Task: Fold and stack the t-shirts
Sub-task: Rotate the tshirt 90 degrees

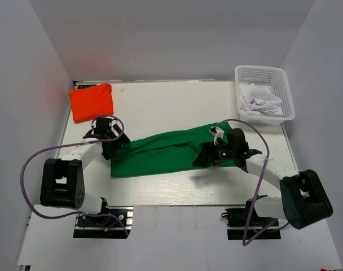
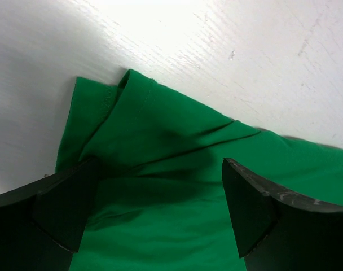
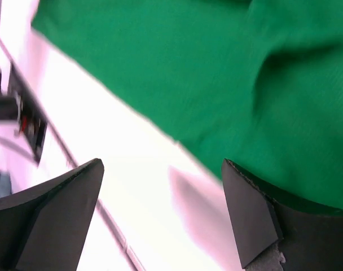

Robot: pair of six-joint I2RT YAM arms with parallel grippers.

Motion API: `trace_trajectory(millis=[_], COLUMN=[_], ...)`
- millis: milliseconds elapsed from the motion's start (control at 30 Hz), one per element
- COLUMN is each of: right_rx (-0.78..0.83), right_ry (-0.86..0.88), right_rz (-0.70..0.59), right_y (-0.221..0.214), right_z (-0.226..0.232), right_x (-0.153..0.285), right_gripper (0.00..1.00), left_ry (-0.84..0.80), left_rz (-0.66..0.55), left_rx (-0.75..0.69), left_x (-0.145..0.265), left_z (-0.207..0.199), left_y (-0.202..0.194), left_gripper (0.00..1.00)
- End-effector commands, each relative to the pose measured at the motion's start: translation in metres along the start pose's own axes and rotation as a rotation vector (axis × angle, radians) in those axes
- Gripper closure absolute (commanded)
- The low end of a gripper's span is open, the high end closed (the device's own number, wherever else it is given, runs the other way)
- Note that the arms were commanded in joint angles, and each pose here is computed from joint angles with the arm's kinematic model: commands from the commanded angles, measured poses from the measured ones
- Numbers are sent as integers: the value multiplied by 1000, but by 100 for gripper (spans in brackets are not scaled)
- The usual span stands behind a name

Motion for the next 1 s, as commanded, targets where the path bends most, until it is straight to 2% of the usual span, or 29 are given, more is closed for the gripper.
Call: trace_trajectory(millis=[0,67,100,167,300,367,433,467,500,567,667,833,967], right_rx=[34,59,75,106,197,218,207,216,184,204,181,123,105], right_ry=[37,18,-50,-148,-210,-208,-210,-211,-213,-205,-226,-182,-175], right_rz=[91,82,57,-29,-288,-325,-301,-325,-275,-303,-244,-132,-58], right_y=[-22,-21,-16,0,48,68,75,94,90,104,108,92,67], right_z=[14,17,13,11,12,10,2,4,-5,-7,-27,-42,-40], right_x=[15,22,22,29,33,27,16,17,5,-1,-25,-51,-53], right_gripper=[10,10,10,10,10,10,10,10,10,10,10,10,10], left_ry=[0,-3,-10,16,82,86,95,106,127,176,146,70,-26], left_rz=[-52,-66,-72,-81,-91,-101,-96,-108,-121,-159,-157,-184,-232], left_rx=[-11,-10,-10,-10,8,34,33,33,69,78,96,95,95], left_x=[12,14,16,17,22,23,26,28,30,35,40,54,64], left_z=[-7,-7,-8,-3,12,16,20,22,23,27,24,18,7], left_y=[9,11,11,10,4,2,-1,0,4,7,7,7,14], left_gripper=[0,0,0,0,0,0,0,0,0,0,0,0,0])
Point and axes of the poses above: each gripper's point midway between its finger pads, its own x axis back along the fingers, its own z axis along the line the jaws close on, y = z × x, the point moved 9 cm from there along x, back along the fingers, and after that the axes turned 14 degrees about x, right-handed, at the moved point
